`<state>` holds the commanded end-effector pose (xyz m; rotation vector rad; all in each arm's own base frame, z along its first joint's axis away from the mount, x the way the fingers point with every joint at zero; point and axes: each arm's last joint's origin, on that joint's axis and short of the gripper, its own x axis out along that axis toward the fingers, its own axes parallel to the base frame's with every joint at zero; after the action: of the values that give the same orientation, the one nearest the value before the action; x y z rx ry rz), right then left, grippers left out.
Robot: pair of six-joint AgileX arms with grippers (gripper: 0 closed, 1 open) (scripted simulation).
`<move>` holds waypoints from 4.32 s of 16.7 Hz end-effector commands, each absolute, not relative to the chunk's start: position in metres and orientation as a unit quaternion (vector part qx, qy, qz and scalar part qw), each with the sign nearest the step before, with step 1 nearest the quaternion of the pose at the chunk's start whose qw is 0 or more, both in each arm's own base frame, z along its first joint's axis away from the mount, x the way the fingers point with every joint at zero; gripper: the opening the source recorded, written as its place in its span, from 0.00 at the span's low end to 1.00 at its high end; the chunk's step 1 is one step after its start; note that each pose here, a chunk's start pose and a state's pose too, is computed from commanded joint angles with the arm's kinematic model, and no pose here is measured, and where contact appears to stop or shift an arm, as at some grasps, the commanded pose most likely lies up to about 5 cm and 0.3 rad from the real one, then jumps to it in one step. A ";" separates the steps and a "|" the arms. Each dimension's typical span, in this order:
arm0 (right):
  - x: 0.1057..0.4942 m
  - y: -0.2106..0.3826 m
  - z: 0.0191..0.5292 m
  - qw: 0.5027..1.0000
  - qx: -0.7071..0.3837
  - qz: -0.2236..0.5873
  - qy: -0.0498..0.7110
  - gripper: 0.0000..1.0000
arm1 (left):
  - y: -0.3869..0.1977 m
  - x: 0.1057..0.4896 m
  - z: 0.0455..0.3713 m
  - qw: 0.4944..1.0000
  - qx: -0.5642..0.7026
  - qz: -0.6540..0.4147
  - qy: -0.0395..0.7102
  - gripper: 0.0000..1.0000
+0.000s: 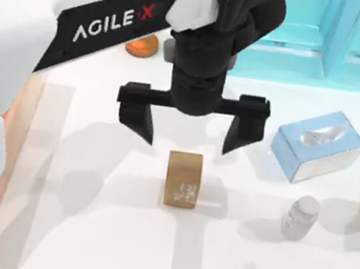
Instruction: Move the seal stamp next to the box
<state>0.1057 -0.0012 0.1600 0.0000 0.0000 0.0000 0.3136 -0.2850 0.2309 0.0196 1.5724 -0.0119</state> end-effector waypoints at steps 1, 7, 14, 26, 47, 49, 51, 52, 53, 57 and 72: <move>0.106 -0.001 0.160 1.000 0.000 0.000 0.000 1.00 | -0.285 0.314 0.231 0.706 0.009 -0.005 0.708 1.00; 0.106 -0.001 0.160 1.000 0.000 0.000 0.000 1.00 | -0.284 0.315 0.219 0.705 0.010 -0.004 0.709 1.00; 0.106 -0.001 0.160 1.000 0.000 0.000 0.000 1.00 | -0.285 0.315 0.139 0.708 0.008 -0.006 0.706 1.00; 0.106 -0.001 0.160 1.000 0.000 0.000 0.000 1.00 | -0.284 0.313 0.131 0.706 0.009 -0.005 0.708 0.47; 0.106 -0.001 0.160 1.000 0.000 0.000 0.000 1.00 | -0.285 0.314 0.164 0.704 0.011 -0.004 0.710 0.00; 0.106 -0.001 0.160 1.000 0.000 0.000 0.000 1.00 | -0.284 0.314 0.179 0.706 0.009 -0.006 0.708 0.00; 0.106 -0.001 0.160 1.000 0.000 0.000 0.000 1.00 | -0.284 0.314 0.182 0.707 0.008 -0.006 0.707 0.00; 0.106 -0.001 0.160 1.000 0.000 0.000 0.000 1.00 | -0.284 0.314 0.182 0.707 0.008 -0.006 0.707 0.00; 0.106 -0.001 0.160 1.000 0.000 0.000 0.000 1.00 | -0.284 0.314 0.179 0.706 0.010 -0.005 0.708 0.00; 0.106 -0.001 0.160 1.000 0.000 0.000 0.000 1.00 | -0.264 0.312 0.191 0.704 0.012 -0.005 0.710 0.00; 0.106 -0.001 0.160 1.000 0.000 0.000 0.000 1.00 | -0.086 0.208 0.274 0.708 0.007 -0.007 0.707 0.00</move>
<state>0.1057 -0.0012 0.1600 0.0000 0.0000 0.0000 0.2078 -0.0859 0.2739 0.0161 1.5694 -0.0154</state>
